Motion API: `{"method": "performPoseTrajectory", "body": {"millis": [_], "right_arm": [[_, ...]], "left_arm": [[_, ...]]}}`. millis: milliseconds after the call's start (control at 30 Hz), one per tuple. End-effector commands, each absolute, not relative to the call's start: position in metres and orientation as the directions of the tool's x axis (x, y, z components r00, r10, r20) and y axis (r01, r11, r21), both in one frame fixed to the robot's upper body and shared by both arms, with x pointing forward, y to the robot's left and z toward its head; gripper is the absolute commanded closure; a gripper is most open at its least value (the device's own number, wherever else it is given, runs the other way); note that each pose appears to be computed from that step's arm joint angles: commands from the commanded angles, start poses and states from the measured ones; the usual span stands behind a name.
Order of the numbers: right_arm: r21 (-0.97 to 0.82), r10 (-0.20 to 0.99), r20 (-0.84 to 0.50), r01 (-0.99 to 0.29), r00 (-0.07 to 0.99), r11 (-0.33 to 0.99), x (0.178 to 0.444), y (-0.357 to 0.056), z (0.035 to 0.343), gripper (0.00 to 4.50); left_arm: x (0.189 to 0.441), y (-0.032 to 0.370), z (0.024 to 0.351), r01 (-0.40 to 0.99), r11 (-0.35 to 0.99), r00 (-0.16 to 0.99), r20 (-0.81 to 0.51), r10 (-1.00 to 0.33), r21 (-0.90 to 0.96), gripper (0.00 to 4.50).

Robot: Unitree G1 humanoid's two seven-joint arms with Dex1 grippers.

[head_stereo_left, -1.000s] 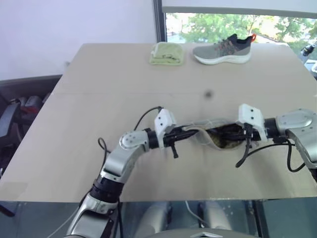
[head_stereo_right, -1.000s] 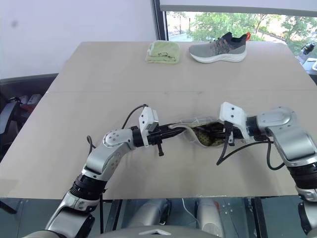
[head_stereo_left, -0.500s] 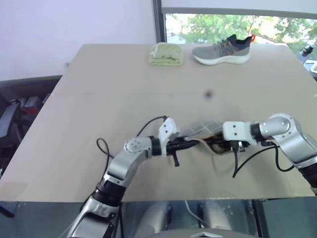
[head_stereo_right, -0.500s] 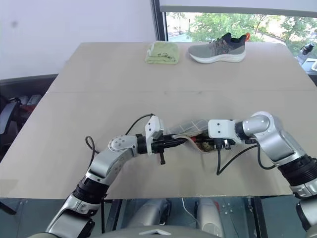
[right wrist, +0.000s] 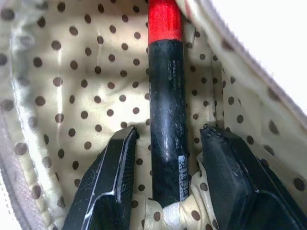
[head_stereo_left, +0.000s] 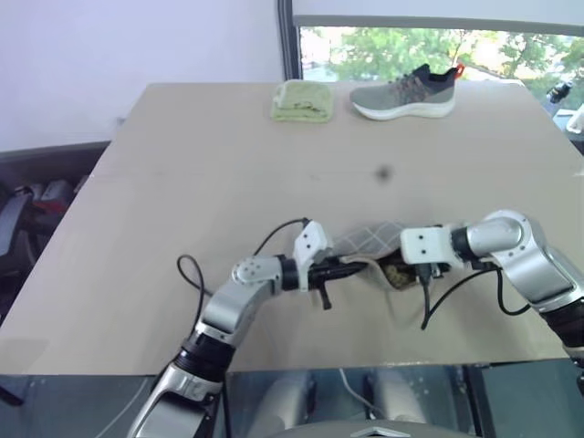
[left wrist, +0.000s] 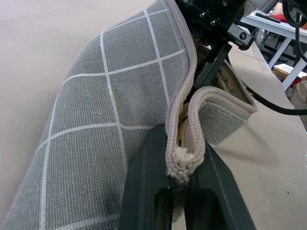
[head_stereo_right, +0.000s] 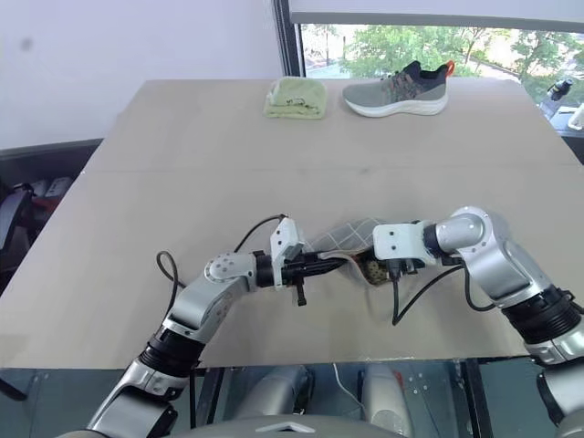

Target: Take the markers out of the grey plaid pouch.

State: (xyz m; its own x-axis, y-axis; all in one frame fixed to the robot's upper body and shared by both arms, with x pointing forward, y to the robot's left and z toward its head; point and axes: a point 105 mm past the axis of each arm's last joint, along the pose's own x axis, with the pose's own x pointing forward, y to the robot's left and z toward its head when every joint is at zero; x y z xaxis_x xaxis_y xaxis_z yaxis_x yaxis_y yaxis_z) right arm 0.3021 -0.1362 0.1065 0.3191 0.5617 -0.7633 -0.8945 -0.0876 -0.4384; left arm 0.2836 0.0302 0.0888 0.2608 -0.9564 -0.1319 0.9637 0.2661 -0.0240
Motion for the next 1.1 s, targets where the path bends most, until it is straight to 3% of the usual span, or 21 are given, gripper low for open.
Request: {"method": "performPoseTrajectory", "body": {"millis": [33, 300, 600, 700, 767, 800, 1100], "right_arm": [[-0.392, 0.581, -0.780, -0.906, 0.234, -0.160, 0.290, -0.124, 0.098, 2.31], [-0.372, 0.627, -0.757, -0.911, 0.185, -0.180, 0.283, -0.115, 0.102, 2.31], [-0.379, 0.549, -0.800, -0.913, 0.242, -0.150, 0.295, -0.127, 0.094, 2.31], [-0.371, 0.547, -0.803, -0.917, 0.237, -0.146, 0.294, -0.128, 0.093, 3.07], [-0.366, 0.548, -0.802, -0.920, 0.235, -0.142, 0.293, -0.128, 0.093, 4.05], [-0.363, 0.553, -0.800, -0.922, 0.235, -0.133, 0.293, -0.128, 0.093, 4.21], [-0.368, 0.638, -0.692, -0.925, 0.338, 0.091, 0.308, -0.147, 0.123, 4.23]], "left_arm": [[0.284, 0.027, 0.092, 0.966, 0.259, 0.256, -0.121, -0.959, -0.011, 4.50], [0.284, 0.027, 0.093, 0.964, 0.265, 0.262, -0.115, -0.958, -0.017, 4.50], [0.285, 0.027, 0.093, 0.964, 0.264, 0.261, -0.115, -0.958, -0.014, 4.50], [0.284, 0.027, 0.093, 0.964, 0.264, 0.260, -0.116, -0.959, -0.015, 4.50], [0.284, 0.027, 0.093, 0.964, 0.264, 0.261, -0.116, -0.958, -0.015, 4.50], [0.284, 0.027, 0.093, 0.964, 0.264, 0.261, -0.117, -0.958, -0.015, 4.50], [0.283, 0.031, 0.091, 0.962, 0.271, 0.267, -0.126, -0.955, -0.012, 4.50]]}}
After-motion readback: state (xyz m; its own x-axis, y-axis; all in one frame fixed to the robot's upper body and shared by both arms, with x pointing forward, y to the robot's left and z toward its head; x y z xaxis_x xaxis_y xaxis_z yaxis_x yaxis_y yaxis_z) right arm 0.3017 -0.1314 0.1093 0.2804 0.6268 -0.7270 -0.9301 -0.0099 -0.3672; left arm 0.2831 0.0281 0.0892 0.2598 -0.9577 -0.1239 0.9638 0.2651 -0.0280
